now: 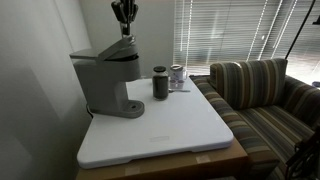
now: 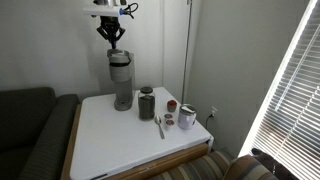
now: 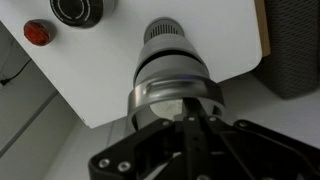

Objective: Close the lid on the coffee machine

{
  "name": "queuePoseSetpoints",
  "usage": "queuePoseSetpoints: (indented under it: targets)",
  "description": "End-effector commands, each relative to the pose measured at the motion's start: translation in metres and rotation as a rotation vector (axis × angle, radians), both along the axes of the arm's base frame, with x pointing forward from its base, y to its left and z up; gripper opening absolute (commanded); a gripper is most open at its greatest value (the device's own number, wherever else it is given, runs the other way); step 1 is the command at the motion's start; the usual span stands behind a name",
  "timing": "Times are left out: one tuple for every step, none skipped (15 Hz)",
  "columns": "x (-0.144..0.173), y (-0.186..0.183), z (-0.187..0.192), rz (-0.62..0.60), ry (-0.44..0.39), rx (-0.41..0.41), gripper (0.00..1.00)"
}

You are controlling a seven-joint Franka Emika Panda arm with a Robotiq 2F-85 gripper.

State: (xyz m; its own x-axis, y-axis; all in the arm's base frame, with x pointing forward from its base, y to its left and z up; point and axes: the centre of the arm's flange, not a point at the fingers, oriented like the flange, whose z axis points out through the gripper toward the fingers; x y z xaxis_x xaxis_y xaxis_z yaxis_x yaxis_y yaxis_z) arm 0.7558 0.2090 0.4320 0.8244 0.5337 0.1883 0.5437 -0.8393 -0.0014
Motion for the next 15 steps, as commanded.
queuePoseSetpoints:
  targets:
    - [0.002,-0.003,-0.001,-0.025,0.058,0.003,0.0]
    - [-0.001,-0.003,-0.001,-0.033,0.077,-0.007,0.0]
    - [-0.004,-0.004,-0.002,-0.044,0.094,-0.015,0.0]
    - [-0.005,-0.004,-0.003,-0.051,0.106,-0.018,0.0]
    - [-0.006,-0.005,-0.004,-0.056,0.121,-0.02,0.0]
    - [-0.007,-0.005,-0.007,-0.057,0.131,-0.02,0.0]
    - [-0.007,-0.005,-0.01,-0.059,0.14,-0.021,0.0]
    - [-0.007,-0.005,-0.012,-0.063,0.149,-0.021,0.0]
    - [-0.007,-0.006,-0.014,-0.067,0.155,-0.021,0.0]
    - [-0.007,-0.006,-0.015,-0.07,0.157,-0.022,0.0]
    - [-0.007,-0.007,-0.016,-0.072,0.157,-0.021,0.0]
    - [-0.006,-0.007,-0.018,-0.075,0.158,-0.023,0.0]
    - [-0.006,-0.007,-0.019,-0.077,0.16,-0.023,0.0]
    - [-0.005,-0.006,-0.02,-0.079,0.16,-0.021,0.0]
    - [-0.005,-0.006,-0.021,-0.079,0.163,-0.023,0.0]
